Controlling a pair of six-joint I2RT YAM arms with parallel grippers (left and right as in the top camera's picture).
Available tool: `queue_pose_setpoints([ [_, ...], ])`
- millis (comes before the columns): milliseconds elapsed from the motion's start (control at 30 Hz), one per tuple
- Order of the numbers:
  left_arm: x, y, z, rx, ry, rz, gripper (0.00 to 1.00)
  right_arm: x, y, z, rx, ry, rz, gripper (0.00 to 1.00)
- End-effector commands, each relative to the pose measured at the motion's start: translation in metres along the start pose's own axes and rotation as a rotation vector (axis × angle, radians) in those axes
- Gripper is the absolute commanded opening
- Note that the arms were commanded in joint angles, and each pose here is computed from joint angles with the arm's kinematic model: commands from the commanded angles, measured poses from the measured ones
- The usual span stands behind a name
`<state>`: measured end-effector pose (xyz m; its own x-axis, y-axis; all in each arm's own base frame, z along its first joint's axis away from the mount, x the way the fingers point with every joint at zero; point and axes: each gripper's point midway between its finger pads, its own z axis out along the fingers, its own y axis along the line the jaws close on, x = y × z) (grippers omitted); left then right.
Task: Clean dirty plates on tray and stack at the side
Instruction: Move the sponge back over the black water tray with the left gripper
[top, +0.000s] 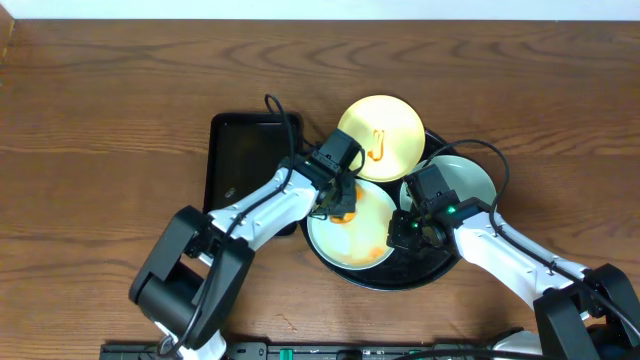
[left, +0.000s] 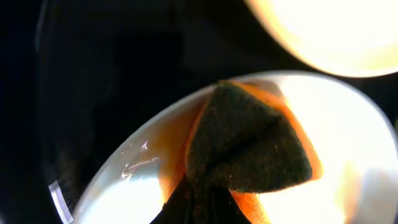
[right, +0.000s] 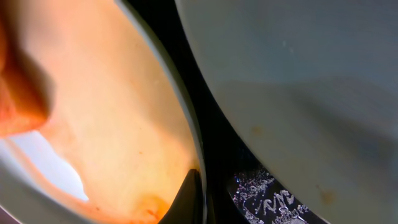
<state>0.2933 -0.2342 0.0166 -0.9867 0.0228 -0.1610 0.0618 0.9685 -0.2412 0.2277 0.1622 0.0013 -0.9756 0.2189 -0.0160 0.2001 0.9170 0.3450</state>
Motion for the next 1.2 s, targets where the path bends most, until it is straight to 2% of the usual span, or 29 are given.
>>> queue_pose_setpoints([
  [0,0.001,0.013,-0.019,-0.054,-0.021,-0.019,0.07,0.017,-0.007,0.006,0.018,0.055,-0.006,0.01],
  [167,0.002,0.024,-0.037,-0.107,-0.045,-0.019,0.07,0.017,-0.007,0.006,0.018,0.056,-0.006,0.01],
  [433,-0.004,0.018,-0.07,-0.074,-0.121,0.012,0.08,0.017,-0.007,0.006,0.017,0.055,-0.006,0.01],
  [467,-0.004,0.021,-0.076,-0.088,-0.133,0.011,0.07,0.016,-0.007,0.006,0.016,0.054,-0.008,0.03],
  [567,-0.006,0.034,-0.091,-0.133,-0.166,-0.002,0.08,0.016,-0.006,0.006,0.013,0.05,-0.023,0.19],
  [667,-0.01,0.053,-0.104,-0.18,-0.194,-0.036,0.07,0.013,-0.004,0.006,0.002,0.038,-0.048,0.2],
  [767,-0.014,0.069,-0.108,-0.199,-0.194,-0.083,0.08,0.01,-0.002,0.006,-0.006,0.029,-0.064,0.16],
  [900,-0.021,0.098,-0.109,-0.228,-0.195,-0.17,0.08,0.006,0.003,0.006,-0.022,0.008,-0.121,0.01],
  [1167,-0.021,0.142,-0.108,-0.272,-0.182,-0.293,0.08,-0.003,0.01,0.005,-0.05,-0.031,-0.204,0.01],
])
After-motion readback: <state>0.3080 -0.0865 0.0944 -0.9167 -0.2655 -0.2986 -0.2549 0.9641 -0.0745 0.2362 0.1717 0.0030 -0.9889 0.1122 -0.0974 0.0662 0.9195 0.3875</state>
